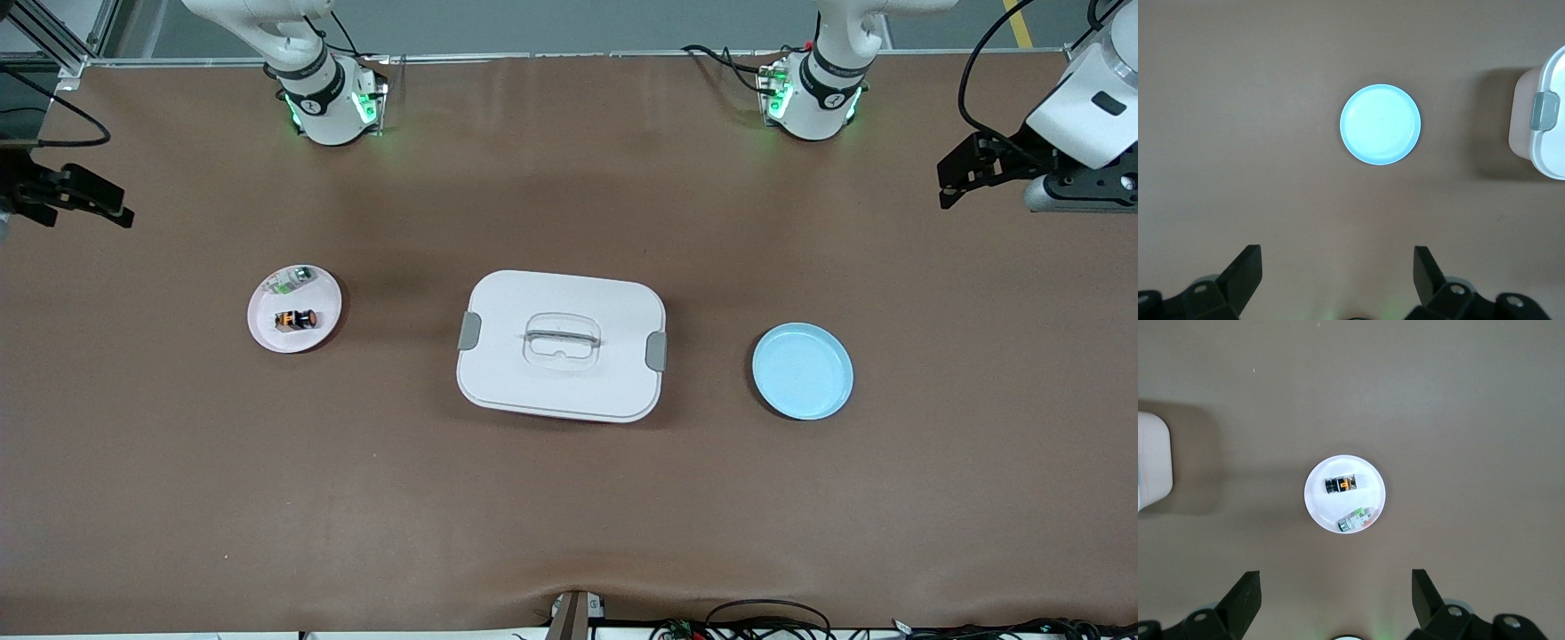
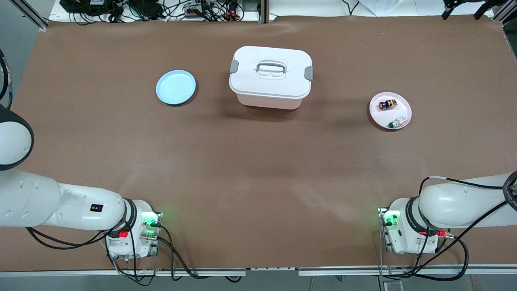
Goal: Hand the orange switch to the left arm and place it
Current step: 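Move the right gripper toward the white plate with the orange switch, then lower the right gripper over the orange switch and close on it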
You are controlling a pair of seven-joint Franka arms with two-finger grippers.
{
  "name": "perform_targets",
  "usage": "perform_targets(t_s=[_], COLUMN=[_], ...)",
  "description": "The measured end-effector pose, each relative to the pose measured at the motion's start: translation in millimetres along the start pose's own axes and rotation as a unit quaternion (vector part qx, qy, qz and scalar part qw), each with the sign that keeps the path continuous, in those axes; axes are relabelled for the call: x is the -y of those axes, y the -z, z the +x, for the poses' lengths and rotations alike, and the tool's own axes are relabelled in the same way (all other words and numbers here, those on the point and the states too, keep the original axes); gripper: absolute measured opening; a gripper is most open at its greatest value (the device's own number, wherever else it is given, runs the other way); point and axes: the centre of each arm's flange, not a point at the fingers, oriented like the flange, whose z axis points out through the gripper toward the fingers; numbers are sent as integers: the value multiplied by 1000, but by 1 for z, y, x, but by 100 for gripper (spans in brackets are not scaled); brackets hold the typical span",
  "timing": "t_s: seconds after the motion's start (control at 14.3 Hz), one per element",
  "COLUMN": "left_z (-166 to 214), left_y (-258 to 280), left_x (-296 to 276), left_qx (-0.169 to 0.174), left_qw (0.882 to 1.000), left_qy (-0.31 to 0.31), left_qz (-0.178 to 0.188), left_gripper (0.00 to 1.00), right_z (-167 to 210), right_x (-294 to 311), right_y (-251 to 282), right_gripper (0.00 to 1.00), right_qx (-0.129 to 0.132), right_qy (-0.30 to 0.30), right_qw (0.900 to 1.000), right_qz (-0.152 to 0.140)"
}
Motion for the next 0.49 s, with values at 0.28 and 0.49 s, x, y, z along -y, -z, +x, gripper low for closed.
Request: perform_targets(t_s=[0.28, 0.49], left_z=[0, 0], left_y=[0, 0], left_x=[-1, -1], left_qx=[1, 1], left_qw=[1000, 1000], left_qy=[-1, -1], left_qz=[0, 0], left_gripper=[100, 100], right_z=[36, 52], right_x=[13, 17], right_y=[-65, -129], right_gripper=[100, 100], right_qx=[42, 41], right_qy=[11, 15], right_qw=[999, 999], right_qz=[-3, -4])
